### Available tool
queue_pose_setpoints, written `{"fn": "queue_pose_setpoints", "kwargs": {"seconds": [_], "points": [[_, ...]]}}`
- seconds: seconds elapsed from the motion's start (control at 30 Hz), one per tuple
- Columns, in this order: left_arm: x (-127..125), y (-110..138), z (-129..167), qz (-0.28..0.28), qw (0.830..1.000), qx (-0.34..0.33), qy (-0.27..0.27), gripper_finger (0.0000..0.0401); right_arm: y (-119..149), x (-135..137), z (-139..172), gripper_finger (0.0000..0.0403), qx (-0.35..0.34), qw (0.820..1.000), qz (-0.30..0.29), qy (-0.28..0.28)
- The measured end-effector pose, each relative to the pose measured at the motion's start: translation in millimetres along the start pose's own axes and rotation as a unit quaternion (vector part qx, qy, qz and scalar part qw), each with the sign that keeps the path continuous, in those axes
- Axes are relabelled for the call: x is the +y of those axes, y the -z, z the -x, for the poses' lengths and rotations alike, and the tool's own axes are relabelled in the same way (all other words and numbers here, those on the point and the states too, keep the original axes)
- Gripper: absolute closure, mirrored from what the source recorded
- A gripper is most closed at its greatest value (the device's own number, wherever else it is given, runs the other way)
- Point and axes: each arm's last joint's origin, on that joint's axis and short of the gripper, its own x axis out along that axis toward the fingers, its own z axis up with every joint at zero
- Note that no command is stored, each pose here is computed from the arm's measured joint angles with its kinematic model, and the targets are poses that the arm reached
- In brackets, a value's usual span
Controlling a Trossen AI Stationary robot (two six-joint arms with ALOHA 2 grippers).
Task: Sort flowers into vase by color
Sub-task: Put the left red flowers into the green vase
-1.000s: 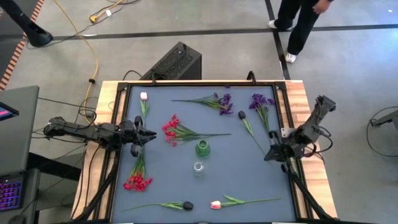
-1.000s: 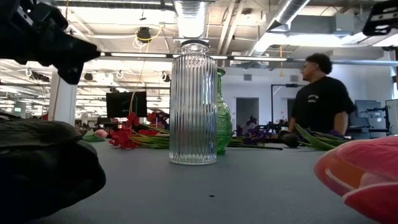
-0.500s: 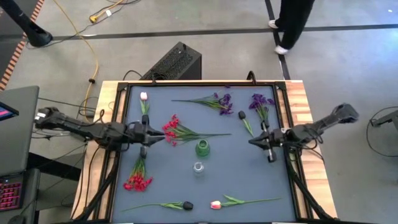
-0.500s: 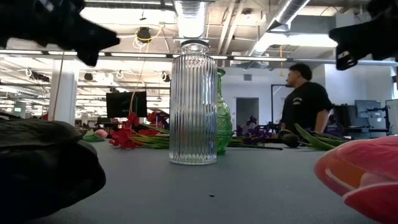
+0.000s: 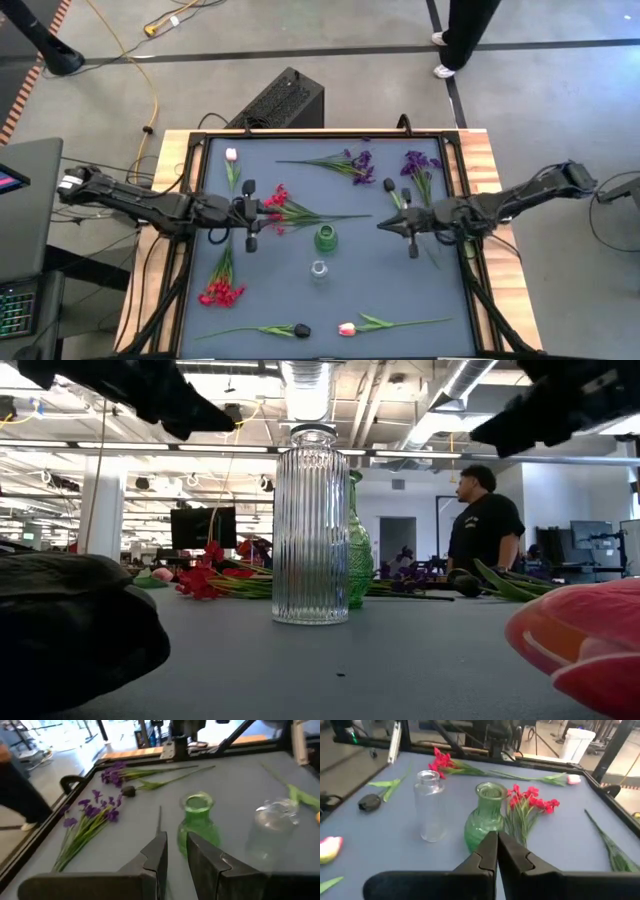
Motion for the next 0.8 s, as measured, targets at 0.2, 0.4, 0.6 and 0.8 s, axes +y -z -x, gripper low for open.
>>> {"fn": "queue_pose_setpoints", "kwargs": {"seconds": [0.2,0.4,0.6,0.8], "points": [[7,3,-1,0.012,0.999,0.016,-0.034,0.0327,-16,3,-23,0.0359,0.046,0.999,0.014,0.002],[18,6,-3,0.026,0.995,0.03,-0.091,0.0294,-18,7,-38,0.0347,0.072,0.997,0.02,0.002],[43,-9,8,0.109,0.972,0.137,-0.16,0.0254,-11,8,-49,0.0345,0.092,0.995,0.026,0.019],[62,-15,32,0.259,0.909,0.272,-0.179,0.0237,-5,11,-58,0.0345,0.102,0.994,0.029,0.019]]}}
